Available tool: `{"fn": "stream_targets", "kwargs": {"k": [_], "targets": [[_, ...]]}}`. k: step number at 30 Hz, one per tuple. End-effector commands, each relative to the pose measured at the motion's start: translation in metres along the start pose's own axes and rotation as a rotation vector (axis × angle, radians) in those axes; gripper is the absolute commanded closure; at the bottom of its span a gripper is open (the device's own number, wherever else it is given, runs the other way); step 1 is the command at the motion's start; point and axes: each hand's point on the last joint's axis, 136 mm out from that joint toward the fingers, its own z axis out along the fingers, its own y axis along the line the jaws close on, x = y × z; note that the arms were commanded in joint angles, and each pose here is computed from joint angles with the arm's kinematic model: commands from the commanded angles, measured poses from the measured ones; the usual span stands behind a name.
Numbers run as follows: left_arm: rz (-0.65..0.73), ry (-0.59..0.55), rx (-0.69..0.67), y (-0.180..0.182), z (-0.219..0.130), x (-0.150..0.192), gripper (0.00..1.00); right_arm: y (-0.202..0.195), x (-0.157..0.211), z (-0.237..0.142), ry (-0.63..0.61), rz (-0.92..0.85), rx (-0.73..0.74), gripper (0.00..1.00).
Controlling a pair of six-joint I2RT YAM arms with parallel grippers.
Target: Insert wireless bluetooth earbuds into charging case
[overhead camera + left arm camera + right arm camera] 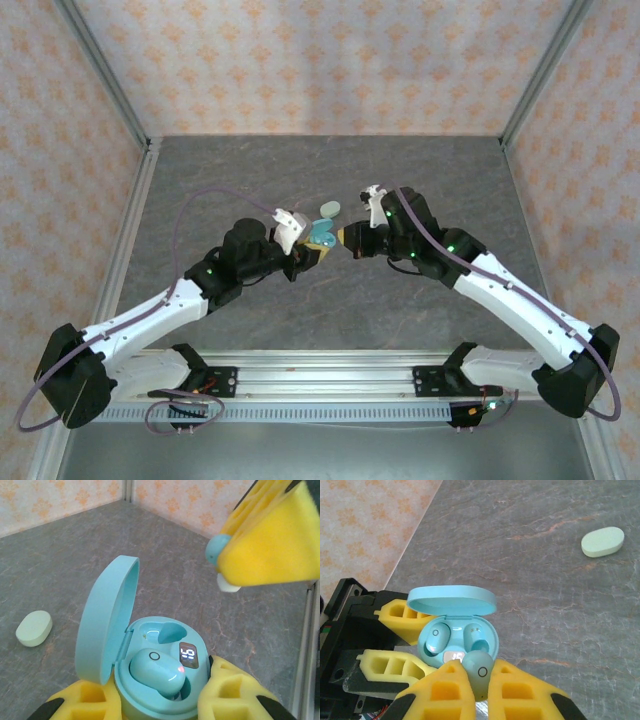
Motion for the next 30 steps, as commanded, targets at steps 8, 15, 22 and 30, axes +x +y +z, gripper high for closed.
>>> {"fn": "stream_targets", "kwargs": {"k": [8, 15, 22, 30], "targets": [[0.015, -0.1, 0.102, -0.02, 0.001, -0.039, 0.92, 0.01, -0.008, 0.009, -0.026, -0.063, -0.044, 0.9], [0.02, -0.1, 0.102, -0.021, 0.0, -0.041, 0.92, 0.007, -0.004, 0.012, -0.007, -0.075, -0.035, 0.9], [0.021, -0.099, 0.102, -0.021, 0.0, -0.041, 0.92, 0.007, 0.002, 0.01, 0.025, -0.104, -0.033, 0.9], [0.022, -0.099, 0.102, -0.021, -0.001, -0.041, 0.92, -0.001, 0.004, 0.005, 0.046, -0.147, 0.023, 0.9]]}}
